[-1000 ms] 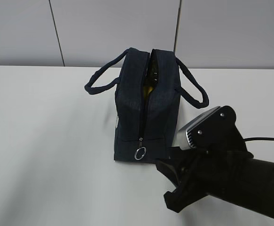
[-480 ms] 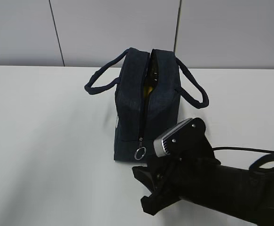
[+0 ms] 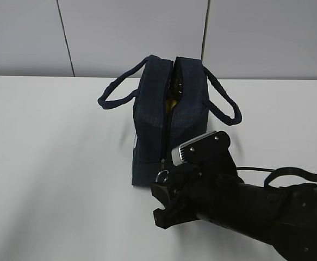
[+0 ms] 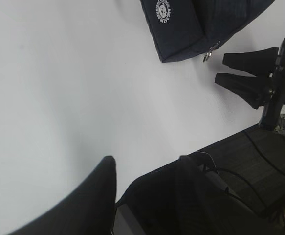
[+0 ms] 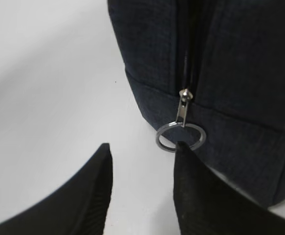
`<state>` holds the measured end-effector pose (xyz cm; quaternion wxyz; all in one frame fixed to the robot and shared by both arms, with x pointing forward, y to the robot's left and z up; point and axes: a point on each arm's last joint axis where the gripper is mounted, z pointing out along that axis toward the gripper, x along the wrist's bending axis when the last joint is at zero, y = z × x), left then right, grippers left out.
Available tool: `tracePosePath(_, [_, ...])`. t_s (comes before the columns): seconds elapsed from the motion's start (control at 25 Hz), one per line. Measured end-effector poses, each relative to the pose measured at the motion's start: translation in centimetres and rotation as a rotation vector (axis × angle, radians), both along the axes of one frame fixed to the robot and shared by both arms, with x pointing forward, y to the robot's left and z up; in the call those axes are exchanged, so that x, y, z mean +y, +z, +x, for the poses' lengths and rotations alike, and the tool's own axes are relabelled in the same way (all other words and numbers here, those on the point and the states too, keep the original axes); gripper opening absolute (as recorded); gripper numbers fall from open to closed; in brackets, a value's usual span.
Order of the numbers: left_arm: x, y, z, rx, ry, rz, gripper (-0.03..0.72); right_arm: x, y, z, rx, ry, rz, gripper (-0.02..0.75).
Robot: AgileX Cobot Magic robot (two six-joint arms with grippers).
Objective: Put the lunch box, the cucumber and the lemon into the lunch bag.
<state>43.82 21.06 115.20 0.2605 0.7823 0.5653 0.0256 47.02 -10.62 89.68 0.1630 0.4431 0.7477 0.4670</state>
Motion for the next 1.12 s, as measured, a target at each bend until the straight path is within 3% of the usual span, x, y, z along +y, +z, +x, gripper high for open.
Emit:
tracePosePath(0.84, [0.0, 0.0, 0.0, 0.0, 0.0, 0.0, 0.275, 0.8, -1.9, 1.4, 0.145, -0.108, 0.019, 0.368])
tracePosePath(1.12, [0.0, 0.0, 0.0, 0.0, 0.0, 0.0, 0.275, 0.9, -1.7, 1.6, 0.115, -0.112, 0.054, 0.369])
